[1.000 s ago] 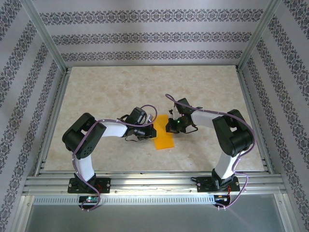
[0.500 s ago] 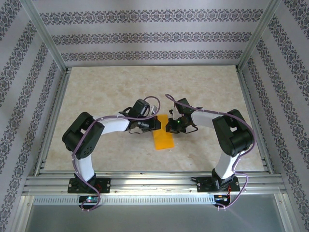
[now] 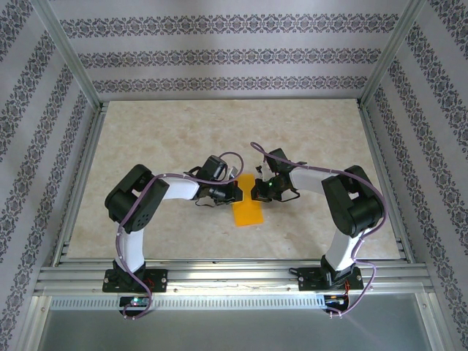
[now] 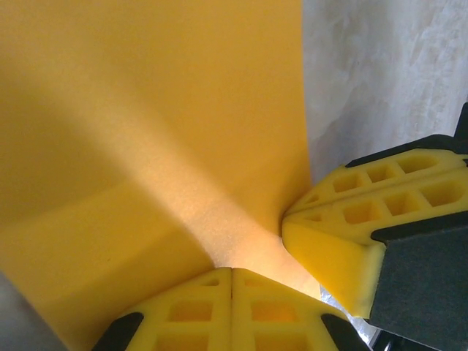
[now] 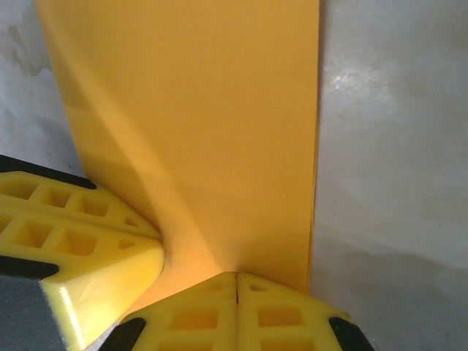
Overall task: Fold a paper plane with a square sheet of paper (pick it up from the middle)
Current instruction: First fold the square sheet of paper in half at the center of the table.
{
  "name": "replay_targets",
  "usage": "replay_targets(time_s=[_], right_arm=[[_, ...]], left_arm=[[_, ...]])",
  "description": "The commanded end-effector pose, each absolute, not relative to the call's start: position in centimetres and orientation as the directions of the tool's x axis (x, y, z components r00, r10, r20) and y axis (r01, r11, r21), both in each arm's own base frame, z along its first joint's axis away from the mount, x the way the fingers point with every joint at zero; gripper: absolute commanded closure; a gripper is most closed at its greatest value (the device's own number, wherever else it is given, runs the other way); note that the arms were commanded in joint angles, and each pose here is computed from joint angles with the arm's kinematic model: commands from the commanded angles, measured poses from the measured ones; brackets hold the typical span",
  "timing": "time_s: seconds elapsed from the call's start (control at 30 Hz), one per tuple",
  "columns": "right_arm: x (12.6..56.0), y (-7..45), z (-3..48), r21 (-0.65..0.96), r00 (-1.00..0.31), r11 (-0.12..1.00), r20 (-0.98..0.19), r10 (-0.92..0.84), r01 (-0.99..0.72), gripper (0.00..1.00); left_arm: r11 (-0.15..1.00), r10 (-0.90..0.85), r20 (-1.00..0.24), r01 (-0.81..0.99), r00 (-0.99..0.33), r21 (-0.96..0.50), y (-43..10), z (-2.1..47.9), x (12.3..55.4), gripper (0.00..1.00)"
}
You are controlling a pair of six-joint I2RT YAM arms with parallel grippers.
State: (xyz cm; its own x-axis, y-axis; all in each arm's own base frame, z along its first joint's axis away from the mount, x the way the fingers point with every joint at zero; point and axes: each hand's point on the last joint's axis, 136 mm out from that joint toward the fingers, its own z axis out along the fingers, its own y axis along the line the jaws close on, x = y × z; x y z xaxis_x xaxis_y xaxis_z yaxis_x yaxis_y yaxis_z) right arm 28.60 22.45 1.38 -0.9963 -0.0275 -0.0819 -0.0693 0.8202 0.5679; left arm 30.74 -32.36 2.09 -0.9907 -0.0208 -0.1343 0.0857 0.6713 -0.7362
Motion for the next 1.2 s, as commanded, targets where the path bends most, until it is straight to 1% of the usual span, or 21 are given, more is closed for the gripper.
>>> replay_targets(time_s=[0.0,0.13,0.33,0.53,0.67,0.87,1.07,1.17], right_arm=[[26.1,20.2,-1.3,0.476,-1.000,0.880,0.020,-0.018,-0.006,1.00],[26.0,20.2,-1.2,0.476,-1.000,0.879,0.020,-0.017,-0.006,1.00],[26.1,20.2,-0.8,0.478,-1.000,0.879,0.013,-0.015,-0.006,1.00],[26.1,20.2,-0.9,0.479,-1.000,0.878,0.015,-0.014,-0.005,1.00],[26.1,20.2,-0.9,0.478,-1.000,0.878,0.012,-0.015,-0.008,1.00],[26.1,20.4,-1.0,0.491,-1.000,0.871,0.008,-0.018,-0.012,1.00],[26.1,20.6,-1.2,0.494,-1.000,0.869,0.006,-0.026,-0.020,1.00],[26.0,20.6,-1.3,0.493,-1.000,0.870,0.009,-0.027,-0.019,1.00]], left_arm=[[0.663,-0.056,-0.152,0.077,-0.987,-0.744,-31.5,3.2,32.2,0.99],[0.656,-0.083,-0.170,0.075,-0.982,-0.751,-31.3,4.4,33.9,0.98],[0.642,-0.104,-0.151,0.050,-0.983,-0.765,-30.9,3.7,34.9,0.98],[0.666,-0.123,-0.120,0.007,-0.985,-0.746,-29.5,1.5,34.7,0.98],[0.673,-0.121,-0.103,-0.005,-0.987,-0.740,-29.1,0.9,34.1,0.98],[0.663,-0.121,-0.131,0.018,-0.984,-0.748,-29.4,2.9,34.7,0.98],[0.643,-0.130,-0.180,0.055,-0.975,-0.763,-29.7,5.7,36.6,0.97],[0.646,-0.137,-0.184,0.053,-0.973,-0.762,-29.5,5.7,37.3,0.97]])
